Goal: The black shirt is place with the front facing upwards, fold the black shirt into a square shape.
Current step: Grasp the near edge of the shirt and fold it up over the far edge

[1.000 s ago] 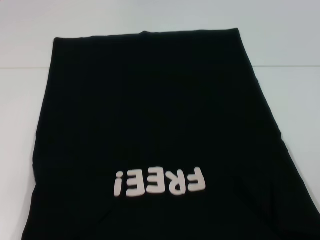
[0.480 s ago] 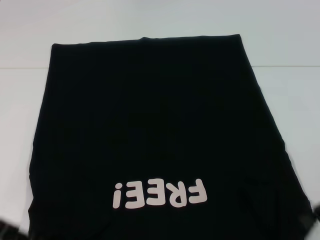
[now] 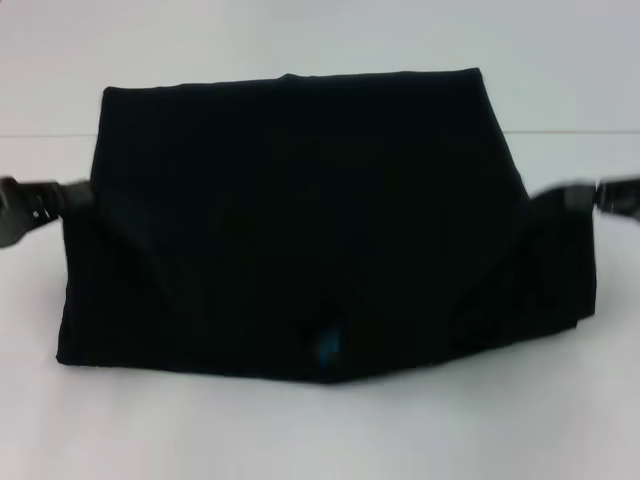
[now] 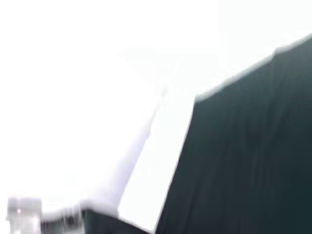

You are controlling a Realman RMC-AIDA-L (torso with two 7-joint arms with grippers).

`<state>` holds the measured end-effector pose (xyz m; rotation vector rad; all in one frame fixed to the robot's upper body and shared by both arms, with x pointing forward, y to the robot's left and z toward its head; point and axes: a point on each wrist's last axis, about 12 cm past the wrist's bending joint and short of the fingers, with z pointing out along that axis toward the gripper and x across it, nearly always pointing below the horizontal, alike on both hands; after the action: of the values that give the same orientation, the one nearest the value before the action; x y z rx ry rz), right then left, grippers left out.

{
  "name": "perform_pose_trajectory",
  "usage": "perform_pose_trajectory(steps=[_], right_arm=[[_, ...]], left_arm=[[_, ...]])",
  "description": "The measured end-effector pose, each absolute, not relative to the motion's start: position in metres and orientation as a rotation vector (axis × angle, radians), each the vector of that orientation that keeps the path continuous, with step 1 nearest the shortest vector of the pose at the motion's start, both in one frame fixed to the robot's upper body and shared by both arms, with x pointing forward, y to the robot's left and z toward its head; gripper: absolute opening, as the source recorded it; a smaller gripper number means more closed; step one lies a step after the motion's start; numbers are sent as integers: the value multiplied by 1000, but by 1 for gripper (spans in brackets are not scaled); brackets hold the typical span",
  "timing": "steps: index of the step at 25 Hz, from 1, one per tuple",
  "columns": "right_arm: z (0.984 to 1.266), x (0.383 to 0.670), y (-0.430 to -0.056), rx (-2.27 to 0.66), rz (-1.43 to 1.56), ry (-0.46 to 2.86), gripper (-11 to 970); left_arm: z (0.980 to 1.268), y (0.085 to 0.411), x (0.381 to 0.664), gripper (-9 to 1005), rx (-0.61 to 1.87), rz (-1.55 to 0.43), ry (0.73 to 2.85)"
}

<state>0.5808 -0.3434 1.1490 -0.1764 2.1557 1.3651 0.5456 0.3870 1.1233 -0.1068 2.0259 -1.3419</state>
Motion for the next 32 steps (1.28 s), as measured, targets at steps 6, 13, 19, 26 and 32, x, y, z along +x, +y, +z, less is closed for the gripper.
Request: perform_pose_trajectory(steps=[6, 13, 19, 26, 32], right_arm=[[1112, 585, -335, 93, 1244, 1940, 57], [1080, 595, -314, 215, 1073, 1934, 65], [1075, 608, -311, 226, 945, 1968, 72], [1072, 625, -302, 171, 774, 2034, 80], [1070, 634, -287, 102, 678, 2052, 86]], left_arm=[[1097, 390, 543, 50, -359, -1257, 1856], [1081, 383, 546, 51, -447, -1176, 1829], [1081, 377, 561, 51, -443, -1097, 1827], [1075, 362, 578, 51, -396, -983, 1896], [1073, 352, 591, 52, -378, -892, 1896]])
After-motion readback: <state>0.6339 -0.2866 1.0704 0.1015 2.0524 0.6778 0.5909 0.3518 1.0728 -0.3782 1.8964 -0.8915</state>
